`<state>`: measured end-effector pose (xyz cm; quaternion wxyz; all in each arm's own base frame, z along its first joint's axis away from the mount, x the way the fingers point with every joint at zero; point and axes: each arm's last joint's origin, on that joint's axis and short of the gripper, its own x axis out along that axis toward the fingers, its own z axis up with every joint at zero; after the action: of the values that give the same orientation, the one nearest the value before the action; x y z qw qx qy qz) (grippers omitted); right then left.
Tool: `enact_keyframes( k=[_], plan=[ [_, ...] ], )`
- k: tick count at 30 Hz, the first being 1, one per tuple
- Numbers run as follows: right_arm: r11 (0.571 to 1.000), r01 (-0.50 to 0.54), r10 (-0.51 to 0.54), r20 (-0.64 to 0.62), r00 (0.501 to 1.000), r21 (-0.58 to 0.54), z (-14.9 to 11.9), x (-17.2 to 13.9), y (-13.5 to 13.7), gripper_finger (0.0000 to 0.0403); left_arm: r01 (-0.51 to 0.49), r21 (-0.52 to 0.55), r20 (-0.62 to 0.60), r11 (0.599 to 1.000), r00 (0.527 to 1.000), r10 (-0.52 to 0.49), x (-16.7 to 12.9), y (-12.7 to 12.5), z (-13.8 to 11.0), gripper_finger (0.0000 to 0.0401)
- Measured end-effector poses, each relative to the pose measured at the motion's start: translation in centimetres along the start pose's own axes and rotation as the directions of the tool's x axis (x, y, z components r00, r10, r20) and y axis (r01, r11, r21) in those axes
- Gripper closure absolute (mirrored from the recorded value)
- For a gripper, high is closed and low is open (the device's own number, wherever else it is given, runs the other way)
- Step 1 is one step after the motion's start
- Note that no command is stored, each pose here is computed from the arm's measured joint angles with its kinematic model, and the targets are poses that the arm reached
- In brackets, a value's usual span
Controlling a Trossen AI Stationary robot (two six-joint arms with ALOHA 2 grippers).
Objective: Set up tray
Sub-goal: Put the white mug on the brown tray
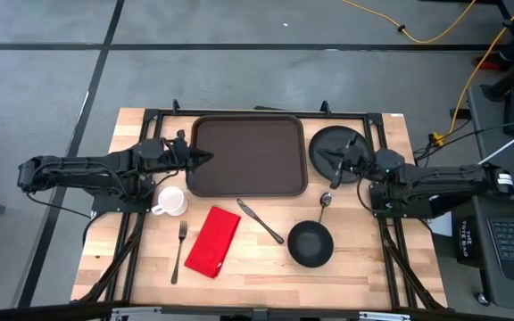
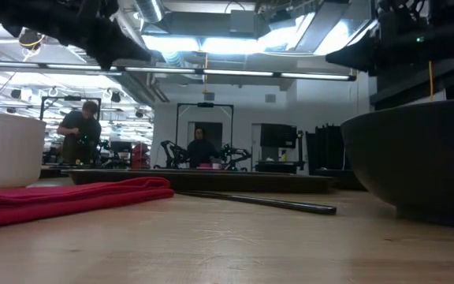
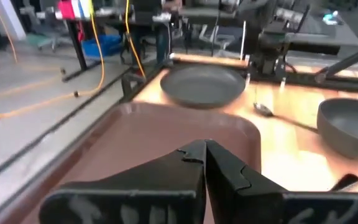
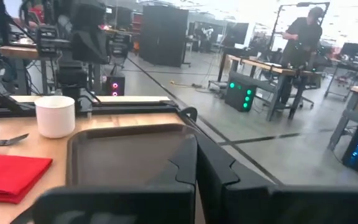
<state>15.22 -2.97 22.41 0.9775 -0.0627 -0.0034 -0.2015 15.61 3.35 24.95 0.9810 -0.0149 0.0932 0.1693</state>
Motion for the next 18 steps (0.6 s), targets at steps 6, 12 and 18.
enact_keyframes(
  k=[6,12,18],
  plan=[
    [0.994,0.000,0.000,-0.001,1.000,0.112,0.00,0.01,-0.02,0.0384,-0.003,0.066,0.059,0.998,0.998,0.000,-0.03,-0.01,0.59,0.0400],
    [0.998,0.000,0.000,-0.002,1.000,0.070,-0.02,0.01,-0.02,0.0380,-0.004,0.069,0.057,0.998,0.998,0.000,-0.02,-0.01,0.56,0.0398],
    [1.000,0.000,0.000,-0.002,1.000,0.012,-0.01,0.01,-0.02,0.0391,-0.095,-0.056,0.008,0.994,0.995,0.096,0.31,0.20,0.04,0.0400]
  ],
)
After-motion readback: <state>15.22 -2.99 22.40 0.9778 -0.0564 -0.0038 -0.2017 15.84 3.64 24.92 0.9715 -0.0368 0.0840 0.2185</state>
